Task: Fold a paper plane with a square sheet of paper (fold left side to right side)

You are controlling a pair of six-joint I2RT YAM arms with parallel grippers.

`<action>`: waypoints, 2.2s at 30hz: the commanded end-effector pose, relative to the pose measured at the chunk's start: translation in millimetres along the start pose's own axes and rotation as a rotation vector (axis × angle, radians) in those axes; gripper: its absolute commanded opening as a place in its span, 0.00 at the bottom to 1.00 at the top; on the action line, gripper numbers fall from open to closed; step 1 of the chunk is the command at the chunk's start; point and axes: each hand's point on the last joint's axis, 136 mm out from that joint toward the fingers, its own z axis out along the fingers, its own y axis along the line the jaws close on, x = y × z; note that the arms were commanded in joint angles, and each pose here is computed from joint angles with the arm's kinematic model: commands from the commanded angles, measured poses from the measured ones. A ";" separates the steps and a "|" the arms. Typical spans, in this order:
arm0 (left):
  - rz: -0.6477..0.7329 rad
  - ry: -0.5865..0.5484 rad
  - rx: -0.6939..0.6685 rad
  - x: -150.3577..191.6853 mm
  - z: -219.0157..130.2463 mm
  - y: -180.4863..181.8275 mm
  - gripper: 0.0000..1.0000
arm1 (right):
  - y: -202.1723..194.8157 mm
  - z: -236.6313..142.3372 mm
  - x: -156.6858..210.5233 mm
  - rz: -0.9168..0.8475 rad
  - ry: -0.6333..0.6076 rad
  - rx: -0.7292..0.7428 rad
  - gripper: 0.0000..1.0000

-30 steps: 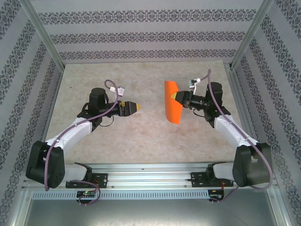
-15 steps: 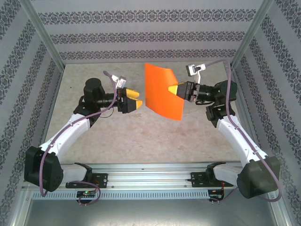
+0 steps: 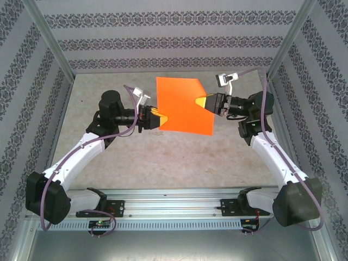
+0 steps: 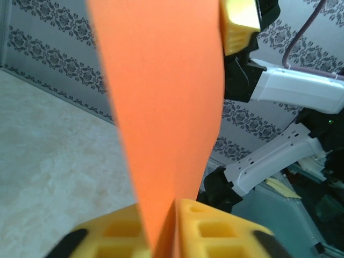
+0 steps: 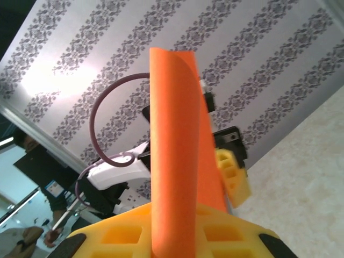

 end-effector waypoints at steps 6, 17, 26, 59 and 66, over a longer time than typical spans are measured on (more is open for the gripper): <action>-0.304 0.043 -0.238 60.2 -2.9 56.8 0.00 | -109.8 -38.8 39.9 0.072 0.021 0.464 0.45; -0.680 0.273 -0.590 184.5 -29.6 121.2 0.00 | -234.8 -111.4 116.1 0.323 0.144 1.091 0.75; -0.712 0.427 -0.717 224.9 -45.5 139.5 0.00 | -277.0 -44.1 175.3 0.463 0.192 0.964 0.63; -0.657 0.318 -0.451 185.7 22.2 153.9 0.57 | -294.6 3.8 174.7 0.638 0.092 0.754 0.50; -0.660 0.344 -0.430 195.2 28.4 151.3 0.58 | -290.2 26.0 157.1 0.698 0.093 0.652 0.57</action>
